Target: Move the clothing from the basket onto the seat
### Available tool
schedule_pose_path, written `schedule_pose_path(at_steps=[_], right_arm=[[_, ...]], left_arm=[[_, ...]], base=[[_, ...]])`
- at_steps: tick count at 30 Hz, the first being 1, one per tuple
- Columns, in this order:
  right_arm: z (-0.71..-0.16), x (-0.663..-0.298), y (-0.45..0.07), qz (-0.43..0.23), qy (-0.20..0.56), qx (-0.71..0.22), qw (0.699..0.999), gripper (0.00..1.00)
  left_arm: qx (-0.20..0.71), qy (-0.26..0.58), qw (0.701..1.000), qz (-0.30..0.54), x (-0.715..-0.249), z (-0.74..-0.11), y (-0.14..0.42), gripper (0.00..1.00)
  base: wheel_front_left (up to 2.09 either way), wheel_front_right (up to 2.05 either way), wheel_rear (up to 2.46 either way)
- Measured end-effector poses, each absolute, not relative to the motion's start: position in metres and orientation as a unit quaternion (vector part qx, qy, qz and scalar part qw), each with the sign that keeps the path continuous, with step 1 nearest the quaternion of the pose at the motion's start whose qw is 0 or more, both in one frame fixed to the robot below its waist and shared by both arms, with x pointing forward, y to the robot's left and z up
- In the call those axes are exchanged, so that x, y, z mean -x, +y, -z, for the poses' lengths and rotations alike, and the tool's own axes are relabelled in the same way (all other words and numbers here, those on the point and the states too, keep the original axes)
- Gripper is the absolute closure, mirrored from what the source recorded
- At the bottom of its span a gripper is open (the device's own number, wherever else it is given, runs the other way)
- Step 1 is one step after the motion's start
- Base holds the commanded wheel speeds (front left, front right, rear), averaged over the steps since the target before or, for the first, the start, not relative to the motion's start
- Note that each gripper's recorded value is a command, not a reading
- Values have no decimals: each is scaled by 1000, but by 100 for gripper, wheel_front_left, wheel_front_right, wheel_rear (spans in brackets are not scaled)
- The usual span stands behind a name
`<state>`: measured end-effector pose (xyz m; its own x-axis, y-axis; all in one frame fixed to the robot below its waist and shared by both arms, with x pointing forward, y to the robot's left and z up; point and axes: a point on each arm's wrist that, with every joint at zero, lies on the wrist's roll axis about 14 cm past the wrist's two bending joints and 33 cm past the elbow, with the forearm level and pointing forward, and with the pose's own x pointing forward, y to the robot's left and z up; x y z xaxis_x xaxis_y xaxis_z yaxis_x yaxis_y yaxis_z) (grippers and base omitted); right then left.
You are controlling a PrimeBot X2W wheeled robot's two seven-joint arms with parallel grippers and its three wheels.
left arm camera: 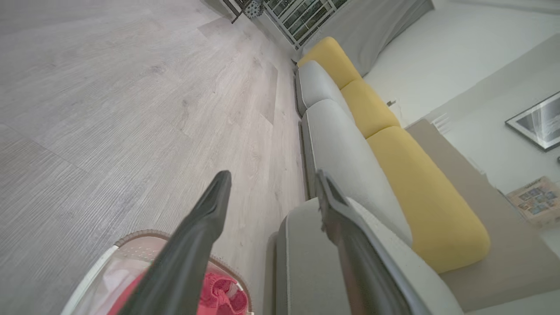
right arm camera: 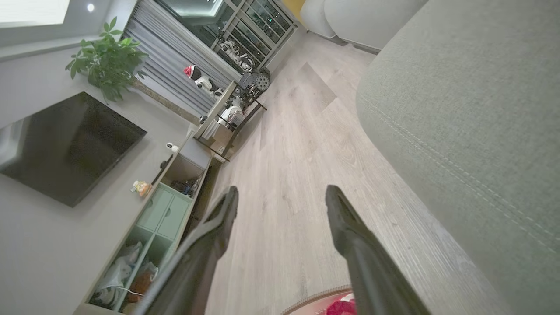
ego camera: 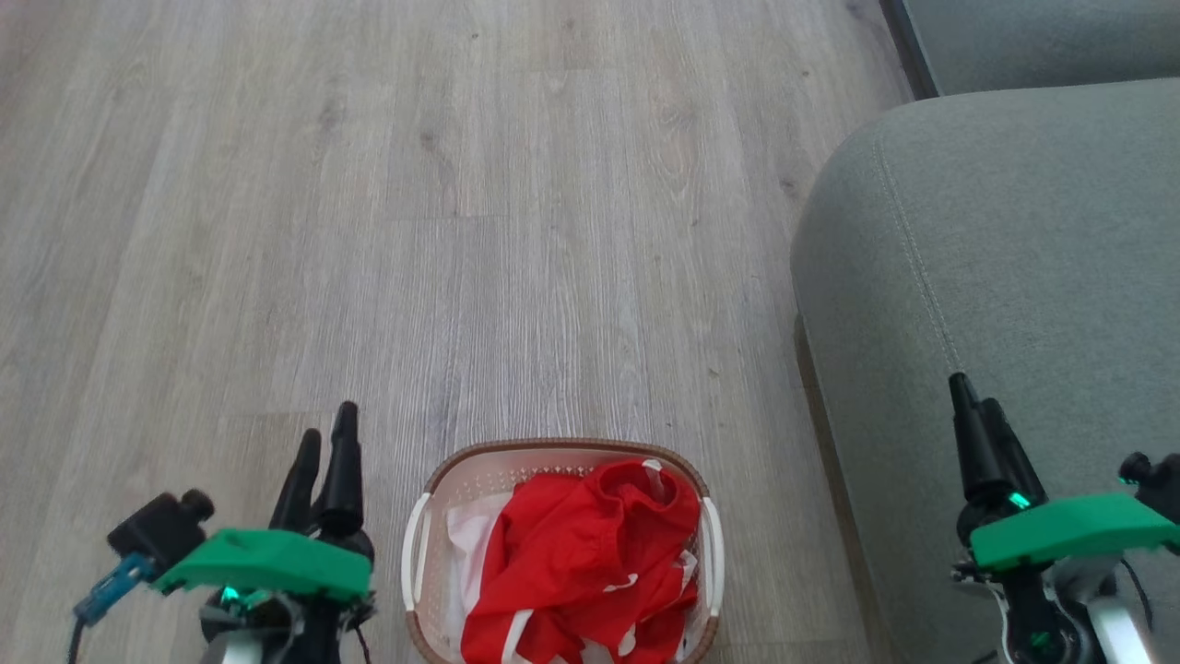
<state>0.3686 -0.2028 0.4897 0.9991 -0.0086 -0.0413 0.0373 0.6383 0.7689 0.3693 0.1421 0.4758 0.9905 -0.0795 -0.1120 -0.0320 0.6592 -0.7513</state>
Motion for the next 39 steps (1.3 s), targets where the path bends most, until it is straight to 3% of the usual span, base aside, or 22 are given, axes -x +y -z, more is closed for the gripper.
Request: schedule_pose_path(at_steps=[15,39], right_arm=[[-490,-369,-201,2,14,-321,947,0],[-503,-374,-200,-25,-14,-179,983,0]], left_arm=[[291,53,955,30,-374,-484,130,0],[152,-18,986,71,-379,-516,108,0]], base=[[0,0,0],[0,0,0]])
